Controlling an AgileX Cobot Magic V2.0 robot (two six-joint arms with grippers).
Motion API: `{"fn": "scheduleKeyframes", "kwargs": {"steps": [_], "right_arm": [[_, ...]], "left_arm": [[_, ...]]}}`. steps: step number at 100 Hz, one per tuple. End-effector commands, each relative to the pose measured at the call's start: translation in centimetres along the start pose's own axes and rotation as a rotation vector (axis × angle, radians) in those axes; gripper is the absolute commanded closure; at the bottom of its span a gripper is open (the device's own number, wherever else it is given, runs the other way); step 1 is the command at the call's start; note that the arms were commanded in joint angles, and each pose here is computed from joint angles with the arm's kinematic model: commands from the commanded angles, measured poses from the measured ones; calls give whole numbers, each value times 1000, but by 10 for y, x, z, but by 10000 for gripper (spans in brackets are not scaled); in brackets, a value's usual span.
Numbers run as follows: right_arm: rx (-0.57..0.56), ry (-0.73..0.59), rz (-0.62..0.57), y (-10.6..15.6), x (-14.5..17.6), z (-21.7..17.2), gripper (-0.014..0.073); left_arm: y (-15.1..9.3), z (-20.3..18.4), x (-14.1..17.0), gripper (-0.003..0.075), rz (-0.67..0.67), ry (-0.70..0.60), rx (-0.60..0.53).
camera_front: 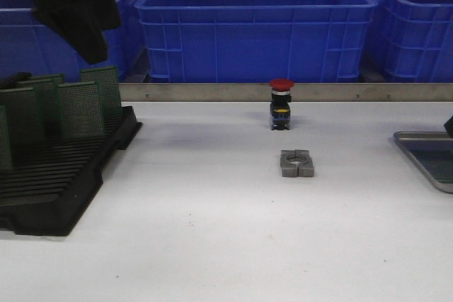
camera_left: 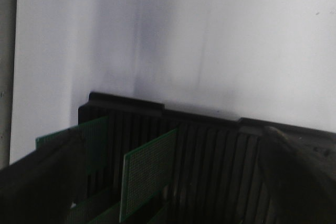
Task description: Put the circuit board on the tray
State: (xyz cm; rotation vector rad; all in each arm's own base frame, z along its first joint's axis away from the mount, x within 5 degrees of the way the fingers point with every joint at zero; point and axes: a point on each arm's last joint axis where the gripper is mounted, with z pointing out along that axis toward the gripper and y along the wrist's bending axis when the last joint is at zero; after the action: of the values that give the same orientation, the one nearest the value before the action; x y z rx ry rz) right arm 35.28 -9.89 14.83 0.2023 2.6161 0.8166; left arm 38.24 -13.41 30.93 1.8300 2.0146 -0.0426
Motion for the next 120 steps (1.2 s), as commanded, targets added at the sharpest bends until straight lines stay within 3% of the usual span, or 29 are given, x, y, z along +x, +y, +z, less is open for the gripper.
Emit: {"fn": "scheduleKeyframes", "kwargs": {"steps": [1,35,82,120], "right_arm": [[-31,-65,-23,14,-11,-17,46],[-31,-64,-23,14,-11,-17,46],[-31,-64,-23,14,-11,-17,46],[-33,-63,-23,14,-11,-17,46]], "left_arm": [[11,-20,5,99,-36,-38,-84],[35,13,43,99,-30,31,-94],[40,39,49,99,-21,45,-77],[35,59,55,101,-32,75,31]]}}
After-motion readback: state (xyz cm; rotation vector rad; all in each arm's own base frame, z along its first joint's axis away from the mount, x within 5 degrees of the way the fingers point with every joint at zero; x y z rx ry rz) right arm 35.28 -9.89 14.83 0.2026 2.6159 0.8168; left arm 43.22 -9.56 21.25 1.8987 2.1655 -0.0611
